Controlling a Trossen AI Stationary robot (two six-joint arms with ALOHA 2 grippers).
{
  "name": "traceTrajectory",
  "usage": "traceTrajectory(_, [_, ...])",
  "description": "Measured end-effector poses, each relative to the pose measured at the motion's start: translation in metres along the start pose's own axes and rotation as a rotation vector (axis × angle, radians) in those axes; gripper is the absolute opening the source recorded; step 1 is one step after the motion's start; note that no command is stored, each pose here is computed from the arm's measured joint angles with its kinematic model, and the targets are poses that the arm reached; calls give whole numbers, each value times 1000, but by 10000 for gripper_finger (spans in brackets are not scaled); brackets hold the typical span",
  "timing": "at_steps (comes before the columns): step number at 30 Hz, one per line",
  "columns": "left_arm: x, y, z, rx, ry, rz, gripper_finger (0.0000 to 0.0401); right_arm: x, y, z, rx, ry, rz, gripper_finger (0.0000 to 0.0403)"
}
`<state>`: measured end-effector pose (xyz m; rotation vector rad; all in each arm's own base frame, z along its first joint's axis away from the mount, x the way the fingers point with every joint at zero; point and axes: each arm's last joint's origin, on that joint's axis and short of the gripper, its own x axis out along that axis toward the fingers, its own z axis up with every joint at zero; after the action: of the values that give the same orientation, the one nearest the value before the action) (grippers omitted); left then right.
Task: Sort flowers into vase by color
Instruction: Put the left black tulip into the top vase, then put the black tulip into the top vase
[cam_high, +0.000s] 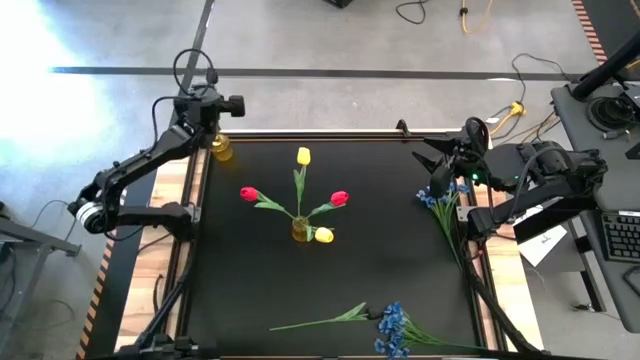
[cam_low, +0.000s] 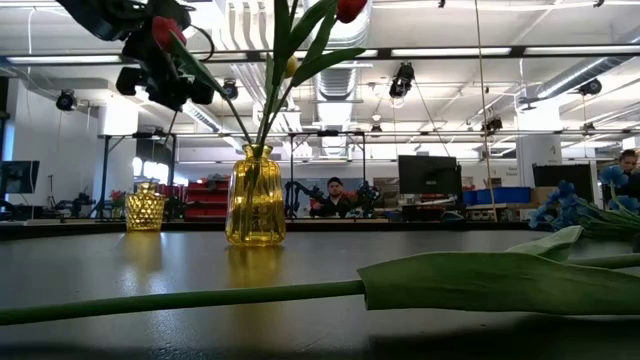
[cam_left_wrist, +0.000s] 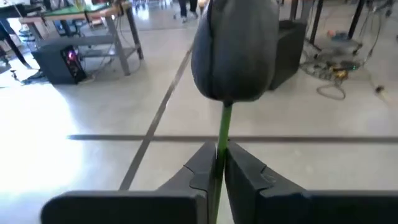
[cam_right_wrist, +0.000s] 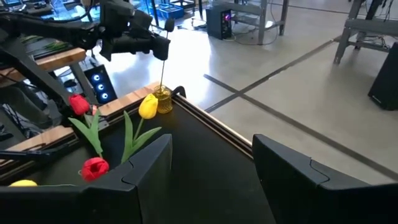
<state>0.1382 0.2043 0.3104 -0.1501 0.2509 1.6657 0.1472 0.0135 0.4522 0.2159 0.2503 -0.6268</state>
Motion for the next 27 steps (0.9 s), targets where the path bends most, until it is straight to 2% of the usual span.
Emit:
traceTrajectory(4, [-5,4,3,21,84,6,49,0,0,0,2,3,8,221])
traceTrajectory(9, [-11,9,12,57,243,-16,104,0,-1,-1,-14,13,5,250])
traceTrajectory(16, [-31,17,33,162,491,-139,155,-1,-3,-5,-49,44,-8,291])
traceTrajectory(19, [-46,24,46,197,555,-212,166,-1,-3,-6,-61,55,-13,303])
traceTrajectory(23, [-71,31,63,229,555,-406,170,-1,-3,-6,-88,55,-13,312])
traceTrajectory(27, [-107,32,71,223,547,-747,162,0,-1,-2,-151,22,1,313])
